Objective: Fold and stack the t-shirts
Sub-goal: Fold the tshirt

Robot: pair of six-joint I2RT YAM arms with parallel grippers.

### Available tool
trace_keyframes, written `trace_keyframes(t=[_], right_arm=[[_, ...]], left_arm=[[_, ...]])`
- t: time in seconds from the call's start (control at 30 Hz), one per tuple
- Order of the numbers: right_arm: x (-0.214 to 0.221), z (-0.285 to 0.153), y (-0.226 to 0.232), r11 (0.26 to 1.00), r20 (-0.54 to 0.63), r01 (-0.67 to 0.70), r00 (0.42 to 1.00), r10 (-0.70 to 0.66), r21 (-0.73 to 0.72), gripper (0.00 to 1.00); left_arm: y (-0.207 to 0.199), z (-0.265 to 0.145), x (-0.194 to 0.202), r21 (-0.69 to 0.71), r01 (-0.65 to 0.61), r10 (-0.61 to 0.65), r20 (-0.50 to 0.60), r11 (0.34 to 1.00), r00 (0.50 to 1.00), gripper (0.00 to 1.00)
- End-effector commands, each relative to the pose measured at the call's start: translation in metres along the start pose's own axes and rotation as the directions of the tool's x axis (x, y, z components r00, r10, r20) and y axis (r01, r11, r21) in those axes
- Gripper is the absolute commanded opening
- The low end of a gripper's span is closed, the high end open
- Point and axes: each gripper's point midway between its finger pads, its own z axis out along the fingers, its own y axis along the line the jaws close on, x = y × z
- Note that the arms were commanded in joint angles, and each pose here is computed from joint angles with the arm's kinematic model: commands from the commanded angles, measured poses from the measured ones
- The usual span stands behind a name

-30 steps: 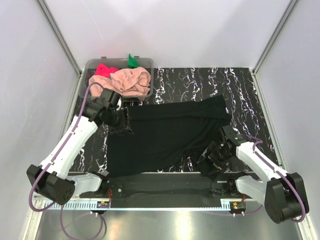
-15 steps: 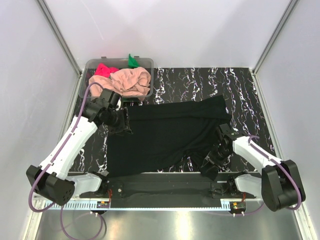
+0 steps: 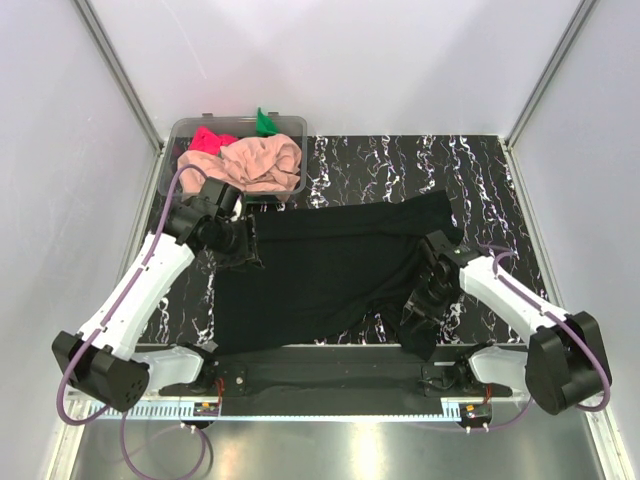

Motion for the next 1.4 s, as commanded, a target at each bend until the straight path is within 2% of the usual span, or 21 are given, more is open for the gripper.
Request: trace_keyframes(t=[0.0, 0.03, 0.17, 0.27, 0.37, 0.5, 0.73, 0.83, 0.9, 0.97, 1.0, 1.03, 1.07, 1.23, 1.3, 1.37], right_arm=[[0.002, -0.03, -0.002, 0.997, 0.06, 0.025, 0.998, -0.029, 0.068, 0.4], [0.001, -0.035, -0.001, 0.998, 0.068, 0.001, 0.998, -0.006, 0.07, 0.41], [0.017, -0.032, -0.006, 0.989, -0.016, -0.022, 1.0, 0.024, 0.143, 0.45], [0.017, -0.036, -0.002, 0.968, -0.015, 0.094, 0.996, -0.093, 0.231, 0.48], [0.017, -0.032, 0.0, 0.926, -0.084, 0.206, 0.978, -0.189, 0.317, 0.51], [0.014, -0.029, 0.009, 0.912, -0.091, 0.234, 0.972, -0.216, 0.338, 0.58], [0.016, -0.031, -0.014, 0.854, -0.136, 0.256, 0.967, -0.217, 0.454, 0.58], [0.025, -0.022, -0.003, 0.907, -0.136, 0.255, 0.966, -0.221, 0.334, 0.61], [0.03, -0.018, 0.02, 0.96, -0.074, 0.248, 0.968, -0.24, 0.132, 0.64], [0.027, -0.027, 0.028, 0.981, 0.05, 0.195, 0.979, -0.195, 0.0, 0.64], [0.027, -0.015, 0.02, 0.986, 0.071, 0.165, 0.984, -0.164, -0.02, 0.64], [0.028, -0.013, 0.017, 0.996, 0.086, 0.08, 0.993, -0.076, -0.042, 0.63], [0.032, -0.017, 0.017, 0.992, 0.097, 0.069, 0.994, -0.059, -0.106, 0.63], [0.021, -0.023, 0.01, 0.988, 0.198, 0.013, 0.98, 0.018, -0.155, 0.59], [0.019, -0.031, 0.023, 0.979, 0.203, -0.004, 0.978, 0.047, -0.205, 0.62], [0.023, -0.03, 0.027, 0.977, 0.156, -0.08, 0.981, 0.113, -0.198, 0.64]], left_arm=[[0.001, -0.008, -0.001, 0.011, -0.024, 0.023, 0.039, 1.0, 0.999, 0.51], [0.002, -0.007, 0.0, 0.009, -0.022, 0.022, 0.038, 1.0, 0.999, 0.51], [0.002, -0.008, 0.0, 0.011, -0.021, 0.021, 0.04, 1.0, 0.999, 0.51], [0.003, -0.008, 0.001, 0.008, -0.023, 0.022, 0.044, 1.0, 0.999, 0.51], [0.005, -0.007, 0.003, 0.003, -0.024, 0.023, 0.042, 1.0, 0.999, 0.51], [0.01, -0.007, 0.007, -0.007, -0.022, 0.022, 0.05, 1.0, 0.999, 0.51], [0.012, -0.003, 0.012, -0.001, -0.016, 0.016, 0.039, 1.0, 0.999, 0.51], [0.009, -0.002, 0.009, 0.008, -0.02, 0.019, 0.04, 1.0, 0.999, 0.51], [0.007, -0.002, 0.007, 0.013, -0.023, 0.022, 0.039, 1.0, 0.999, 0.51], [0.003, -0.006, 0.003, 0.024, -0.029, 0.028, 0.05, 0.999, 0.998, 0.51], [0.003, -0.007, 0.004, 0.02, -0.027, 0.026, 0.044, 0.999, 0.999, 0.51], [0.002, -0.009, 0.002, 0.022, -0.027, 0.026, 0.045, 0.999, 0.999, 0.51], [0.001, -0.01, 0.002, 0.024, -0.027, 0.026, 0.041, 0.999, 0.999, 0.51], [-0.002, -0.007, 0.001, 0.022, -0.023, 0.023, 0.021, 0.999, 1.0, 0.51], [-0.004, -0.006, -0.003, 0.015, -0.026, 0.025, 0.019, 1.0, 0.999, 0.5], [-0.004, -0.009, -0.006, 0.008, -0.027, 0.027, 0.026, 1.0, 0.999, 0.5]])
